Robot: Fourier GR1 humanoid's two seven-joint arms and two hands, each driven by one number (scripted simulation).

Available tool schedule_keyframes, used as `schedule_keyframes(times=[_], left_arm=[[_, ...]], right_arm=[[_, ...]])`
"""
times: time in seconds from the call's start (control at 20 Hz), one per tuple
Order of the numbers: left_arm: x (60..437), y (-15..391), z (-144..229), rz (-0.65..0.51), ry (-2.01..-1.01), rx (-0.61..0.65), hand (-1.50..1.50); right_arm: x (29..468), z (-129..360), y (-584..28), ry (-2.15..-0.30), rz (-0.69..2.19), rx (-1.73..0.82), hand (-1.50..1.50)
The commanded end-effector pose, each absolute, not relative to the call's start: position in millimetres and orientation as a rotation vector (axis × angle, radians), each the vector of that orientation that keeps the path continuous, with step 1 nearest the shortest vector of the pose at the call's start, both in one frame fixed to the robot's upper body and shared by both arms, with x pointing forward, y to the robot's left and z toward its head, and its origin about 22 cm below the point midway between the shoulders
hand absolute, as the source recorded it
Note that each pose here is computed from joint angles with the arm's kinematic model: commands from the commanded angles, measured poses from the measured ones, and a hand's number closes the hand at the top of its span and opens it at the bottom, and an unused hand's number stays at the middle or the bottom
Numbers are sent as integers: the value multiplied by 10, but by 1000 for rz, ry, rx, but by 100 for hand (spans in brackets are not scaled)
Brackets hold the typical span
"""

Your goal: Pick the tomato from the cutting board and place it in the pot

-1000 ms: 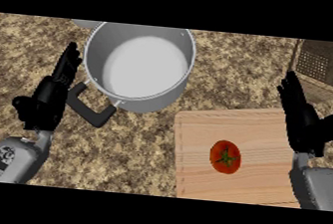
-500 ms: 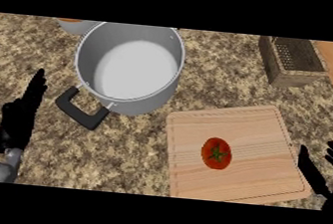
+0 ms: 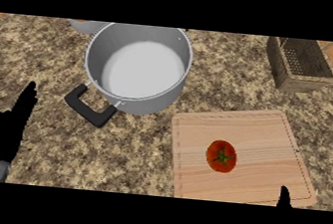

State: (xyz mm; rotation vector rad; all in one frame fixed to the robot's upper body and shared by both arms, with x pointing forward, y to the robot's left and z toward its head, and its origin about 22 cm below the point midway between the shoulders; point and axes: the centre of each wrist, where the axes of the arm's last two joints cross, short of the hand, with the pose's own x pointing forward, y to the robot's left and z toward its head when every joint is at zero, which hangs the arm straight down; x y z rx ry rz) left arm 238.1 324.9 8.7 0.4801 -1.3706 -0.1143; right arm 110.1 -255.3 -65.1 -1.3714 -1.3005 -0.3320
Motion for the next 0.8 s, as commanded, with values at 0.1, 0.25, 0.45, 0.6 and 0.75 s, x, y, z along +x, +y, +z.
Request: schedule_keyframes(times=[0.1,0.25,0.45,0.6,0.75], left_arm=[[2335,3281,153,-144,-1395,460,0],[2344,3210,183,-161,-1404,422,0],[2438,3218,253,-181,-1430,425,0],[2420,3202,274,-178,-1454,414,0],[2444,3154,289,-204,-1450,396,0]], right_arm=[[559,-599,-2033,-1197,-326,-1368,-150],[453,-517,-1921,-1167,-292,-1306,-150],[249,-479,-1923,-1016,-196,-1197,-150],[141,-477,-1881,-886,-151,-1123,-150],[137,-392,-1803,-809,-90,-1026,-150]])
